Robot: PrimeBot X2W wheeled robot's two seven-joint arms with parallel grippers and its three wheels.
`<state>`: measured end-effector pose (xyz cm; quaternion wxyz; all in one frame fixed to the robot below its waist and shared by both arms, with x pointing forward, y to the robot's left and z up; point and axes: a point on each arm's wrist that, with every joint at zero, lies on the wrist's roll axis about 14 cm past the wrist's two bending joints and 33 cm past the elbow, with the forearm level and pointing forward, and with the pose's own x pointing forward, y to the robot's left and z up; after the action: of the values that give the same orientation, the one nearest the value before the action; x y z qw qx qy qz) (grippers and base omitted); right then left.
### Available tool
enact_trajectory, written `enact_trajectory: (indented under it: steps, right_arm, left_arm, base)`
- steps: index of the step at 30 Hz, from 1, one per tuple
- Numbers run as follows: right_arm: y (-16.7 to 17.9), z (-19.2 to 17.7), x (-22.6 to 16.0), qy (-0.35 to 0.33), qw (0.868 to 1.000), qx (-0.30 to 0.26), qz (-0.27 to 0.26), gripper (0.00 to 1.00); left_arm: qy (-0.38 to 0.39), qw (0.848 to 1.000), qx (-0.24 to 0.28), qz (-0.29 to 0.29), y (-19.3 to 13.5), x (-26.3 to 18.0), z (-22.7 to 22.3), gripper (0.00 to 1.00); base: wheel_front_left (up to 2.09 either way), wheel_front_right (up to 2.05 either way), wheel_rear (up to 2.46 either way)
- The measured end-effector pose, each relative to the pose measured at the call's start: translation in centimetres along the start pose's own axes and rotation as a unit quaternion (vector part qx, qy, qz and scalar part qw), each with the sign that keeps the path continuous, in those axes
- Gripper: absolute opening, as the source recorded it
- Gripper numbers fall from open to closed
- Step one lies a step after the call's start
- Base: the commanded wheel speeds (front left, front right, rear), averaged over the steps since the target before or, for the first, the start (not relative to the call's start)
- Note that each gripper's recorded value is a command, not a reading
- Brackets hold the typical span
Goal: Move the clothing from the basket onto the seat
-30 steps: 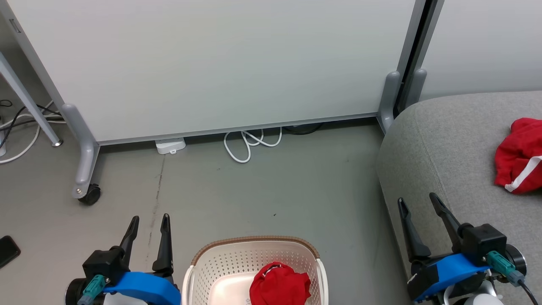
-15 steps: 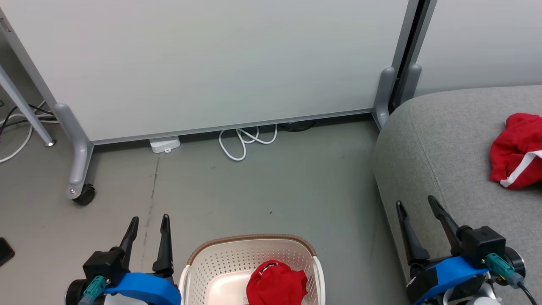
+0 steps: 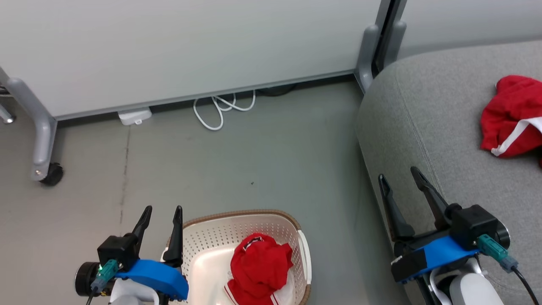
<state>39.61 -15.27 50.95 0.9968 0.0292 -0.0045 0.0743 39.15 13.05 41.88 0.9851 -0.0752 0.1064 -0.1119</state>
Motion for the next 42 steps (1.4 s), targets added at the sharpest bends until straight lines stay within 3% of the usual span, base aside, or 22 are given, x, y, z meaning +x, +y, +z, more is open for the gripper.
enact_trajectory:
  steps: [6, 11, 26, 34, 42]
  right_arm:
    - [-0.3, -1.1, 2.2, 0.002, 1.0, 0.005, 0.003, 1.0]
    - [-1.3, -3.3, 3.6, 0.021, 1.0, 0.006, -0.006, 1.0]
    - [-5.2, -12.2, 4.2, 0.111, 0.992, 0.017, -0.053, 1.0]
    - [-6.0, -16.3, 4.1, 0.153, 0.986, 0.024, -0.062, 1.0]
    - [-6.3, -18.3, 4.4, 0.173, 0.983, 0.028, -0.063, 1.0]
  left_arm:
    - [0.071, 0.997, -0.001, -0.037, -1.3, 3.2, -4.4, 1.0]
    - [0.151, 0.986, -0.007, -0.073, -2.8, 5.1, -9.8, 1.0]
    - [0.34, 0.926, -0.001, -0.165, -5.9, 7.1, -24.7, 1.0]
    - [0.392, 0.899, -0.01, -0.194, -6.6, 7.1, -29.9, 1.0]
    - [0.408, 0.889, -0.031, -0.207, -7.7, 8.1, -32.5, 1.0]
  base:
    - [0.0, 0.0, 0.0]
    - [0.0, 0.0, 0.0]
    - [0.0, 0.0, 0.0]
    - [0.0, 0.0, 0.0]
    - [0.0, 0.0, 0.0]
